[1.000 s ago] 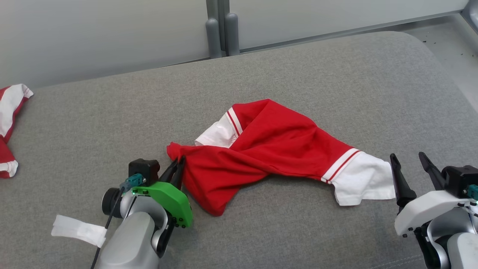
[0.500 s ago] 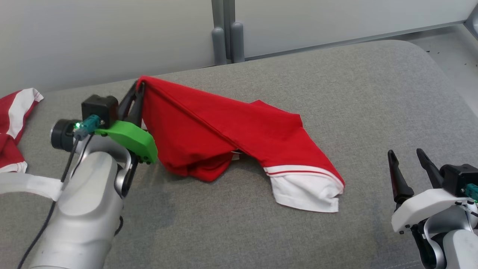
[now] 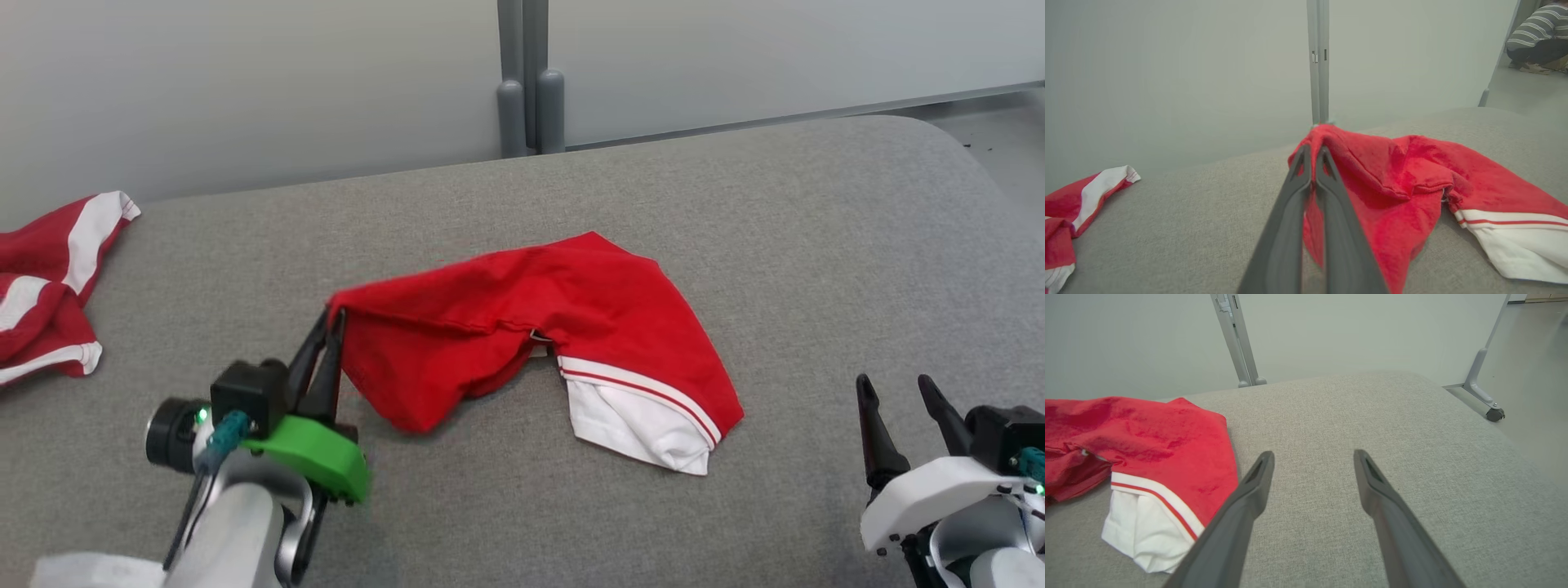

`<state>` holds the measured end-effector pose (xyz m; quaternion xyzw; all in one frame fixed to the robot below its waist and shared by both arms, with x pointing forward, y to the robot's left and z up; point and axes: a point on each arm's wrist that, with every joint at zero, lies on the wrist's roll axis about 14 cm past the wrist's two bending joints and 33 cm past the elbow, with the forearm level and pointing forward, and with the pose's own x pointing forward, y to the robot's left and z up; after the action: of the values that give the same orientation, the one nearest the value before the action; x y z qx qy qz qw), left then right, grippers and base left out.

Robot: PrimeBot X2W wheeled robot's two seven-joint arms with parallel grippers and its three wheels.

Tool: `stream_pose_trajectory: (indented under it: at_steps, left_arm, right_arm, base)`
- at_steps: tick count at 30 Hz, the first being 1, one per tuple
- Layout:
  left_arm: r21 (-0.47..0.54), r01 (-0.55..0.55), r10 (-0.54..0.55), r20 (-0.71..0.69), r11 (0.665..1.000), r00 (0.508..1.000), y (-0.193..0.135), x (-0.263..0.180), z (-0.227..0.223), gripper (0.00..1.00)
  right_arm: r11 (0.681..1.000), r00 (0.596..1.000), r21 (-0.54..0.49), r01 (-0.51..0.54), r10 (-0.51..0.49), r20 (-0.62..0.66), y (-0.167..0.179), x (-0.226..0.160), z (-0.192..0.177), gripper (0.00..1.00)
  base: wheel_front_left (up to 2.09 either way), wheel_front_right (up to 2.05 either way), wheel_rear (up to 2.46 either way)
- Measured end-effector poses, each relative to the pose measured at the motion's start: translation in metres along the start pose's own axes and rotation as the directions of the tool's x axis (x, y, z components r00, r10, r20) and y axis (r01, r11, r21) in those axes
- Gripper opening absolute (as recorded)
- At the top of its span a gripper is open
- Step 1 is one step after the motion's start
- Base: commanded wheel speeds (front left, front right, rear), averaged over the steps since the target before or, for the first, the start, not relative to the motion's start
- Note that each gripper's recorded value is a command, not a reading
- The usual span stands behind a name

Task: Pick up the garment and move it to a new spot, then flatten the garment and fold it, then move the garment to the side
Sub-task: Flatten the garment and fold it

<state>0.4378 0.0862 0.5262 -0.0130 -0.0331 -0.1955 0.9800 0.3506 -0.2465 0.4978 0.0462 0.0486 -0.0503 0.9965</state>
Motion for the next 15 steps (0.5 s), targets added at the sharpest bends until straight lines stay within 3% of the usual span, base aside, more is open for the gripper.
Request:
stream_pose_trajectory:
  at_steps: [8,15]
  left_arm:
    - [-0.071,-0.037,0.028,-0.130,0.997,0.991,-0.022,-0.074,-0.054,0.00]
    - [-0.151,0.011,-0.047,-0.240,0.989,0.970,-0.065,-0.110,-0.090,0.00]
  right_arm:
    - [0.999,0.997,0.016,-0.040,0.041,-0.067,0.017,-0.008,-0.024,1.00]
    - [0.996,0.994,0.017,-0.089,0.090,-0.067,0.034,-0.005,-0.023,1.00]
  base:
    - [0.00,0.00,0.00]
    - [0.00,0.00,0.00]
